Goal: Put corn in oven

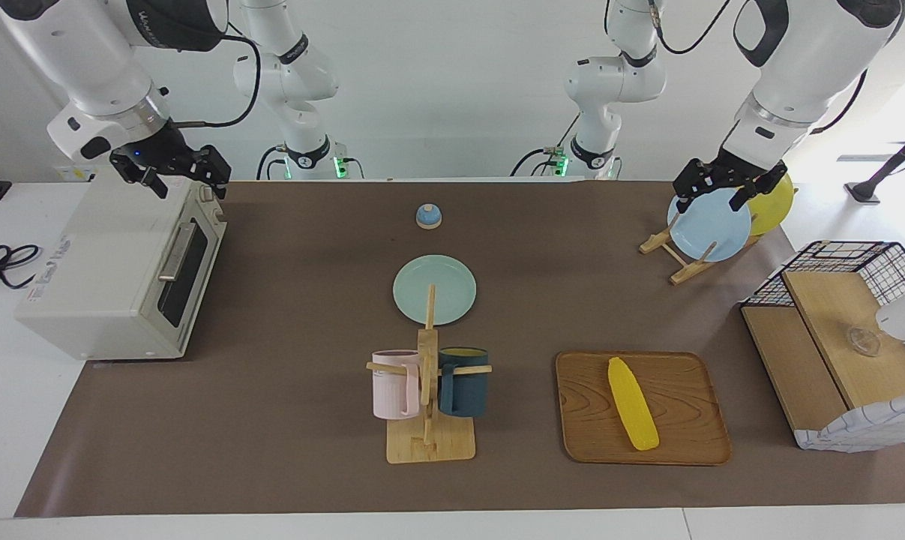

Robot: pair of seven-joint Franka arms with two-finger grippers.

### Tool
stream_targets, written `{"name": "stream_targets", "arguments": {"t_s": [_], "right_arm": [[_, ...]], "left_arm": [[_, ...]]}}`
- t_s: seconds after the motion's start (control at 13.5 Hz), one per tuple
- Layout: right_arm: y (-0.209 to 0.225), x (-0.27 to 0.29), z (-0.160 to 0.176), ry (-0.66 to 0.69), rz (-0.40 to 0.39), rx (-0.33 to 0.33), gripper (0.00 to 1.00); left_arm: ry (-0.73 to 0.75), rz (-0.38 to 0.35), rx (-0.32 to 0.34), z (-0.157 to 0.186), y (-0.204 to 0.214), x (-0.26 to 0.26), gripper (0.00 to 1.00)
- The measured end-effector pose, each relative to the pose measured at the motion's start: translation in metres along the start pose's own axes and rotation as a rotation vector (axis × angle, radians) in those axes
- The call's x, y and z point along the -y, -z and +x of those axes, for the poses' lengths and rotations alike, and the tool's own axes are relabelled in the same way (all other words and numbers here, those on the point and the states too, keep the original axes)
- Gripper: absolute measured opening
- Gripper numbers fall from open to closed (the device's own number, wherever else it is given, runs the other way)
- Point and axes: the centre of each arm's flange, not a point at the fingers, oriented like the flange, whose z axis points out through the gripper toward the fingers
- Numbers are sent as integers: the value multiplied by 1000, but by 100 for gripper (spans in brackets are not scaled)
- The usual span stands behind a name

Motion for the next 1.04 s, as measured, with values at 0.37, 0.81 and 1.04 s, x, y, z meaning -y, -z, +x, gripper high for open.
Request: {"name": "stream_targets", "arguments": {"t_s": [0.37,0.81,1.04], "right_arm": [[0,0,0,0,0,0,100],[0,0,0,0,0,0,100],[0,0,0,0,0,0,100]], "left_arm": [[1,0,-4,0,0,1,100],[0,-4,-54,6,4,-1,100],[-8,-25,-52,10,-2,-7,100]]}}
